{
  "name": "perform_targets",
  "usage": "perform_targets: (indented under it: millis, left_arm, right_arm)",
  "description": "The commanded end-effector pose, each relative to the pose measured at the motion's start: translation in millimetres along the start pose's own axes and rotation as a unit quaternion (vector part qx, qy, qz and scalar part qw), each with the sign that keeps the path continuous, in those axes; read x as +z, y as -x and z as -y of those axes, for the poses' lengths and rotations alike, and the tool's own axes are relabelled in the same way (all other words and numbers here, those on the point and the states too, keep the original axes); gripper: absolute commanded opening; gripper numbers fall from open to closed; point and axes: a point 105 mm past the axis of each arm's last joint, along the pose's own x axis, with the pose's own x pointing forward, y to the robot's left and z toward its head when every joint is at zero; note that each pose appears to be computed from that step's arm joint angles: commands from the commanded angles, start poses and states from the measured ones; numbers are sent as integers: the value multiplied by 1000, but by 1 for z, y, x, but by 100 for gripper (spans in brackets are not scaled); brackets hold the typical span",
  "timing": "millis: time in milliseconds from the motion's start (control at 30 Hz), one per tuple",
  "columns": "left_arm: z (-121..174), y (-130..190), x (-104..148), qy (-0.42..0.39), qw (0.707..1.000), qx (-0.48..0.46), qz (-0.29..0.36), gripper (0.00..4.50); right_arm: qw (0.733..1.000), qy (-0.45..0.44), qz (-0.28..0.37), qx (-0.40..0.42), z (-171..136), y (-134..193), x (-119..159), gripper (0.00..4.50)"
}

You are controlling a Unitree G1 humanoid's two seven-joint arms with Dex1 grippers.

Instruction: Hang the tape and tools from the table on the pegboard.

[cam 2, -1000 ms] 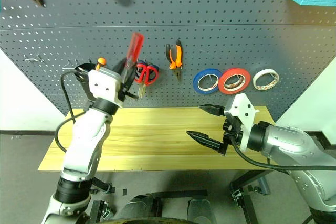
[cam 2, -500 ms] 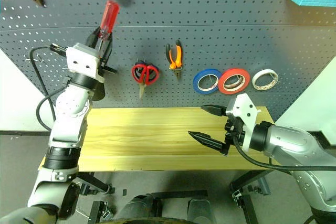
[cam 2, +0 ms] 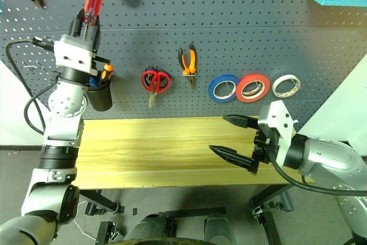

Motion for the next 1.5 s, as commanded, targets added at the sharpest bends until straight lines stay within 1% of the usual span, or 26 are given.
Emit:
perform_targets:
  millis: [33,200,233,333,433,700,867,967,1133,1267,1433,1500]
  left_arm:
    - [-19,-1,4,-32,999,23,19,82]
    - [-40,6,-13,-55,997,53,-5,82]
    - [-45,9,-20,-53,996,64,-19,82]
    - [-58,16,-42,-29,993,101,-62,82]
    - [-57,18,-50,-3,991,114,-74,82]
    - [-33,3,-37,62,992,93,-49,82]
    - [-26,-8,-26,87,992,85,-34,82]
    - [-27,-12,-22,92,992,87,-30,82]
    - [-34,-6,-22,70,993,88,-40,82]
    - [-45,4,-29,54,992,96,-60,82]
    - [-45,13,-35,51,991,94,-74,82]
    - [-44,15,-37,52,991,94,-78,82]
  right_arm:
    - [1000,15,-3,2,0,4,7,450]
    - [1000,15,-15,2,1,9,8,450]
    - [1000,14,-18,2,1,10,8,450]
    - [1000,12,-23,5,-1,13,10,450]
    - [1000,10,-28,9,-3,15,11,450]
    - [999,-2,-38,6,-8,21,12,450]
    - [999,-9,-45,-3,-13,27,9,450]
    - [998,-13,-53,-14,-12,31,7,450]
    - [998,-20,-62,-21,-12,36,2,450]
    - [997,-23,-65,-23,-12,36,1,450]
    - [997,-25,-68,-23,-12,39,1,450]
    - [998,-24,-51,-31,-8,41,9,450]
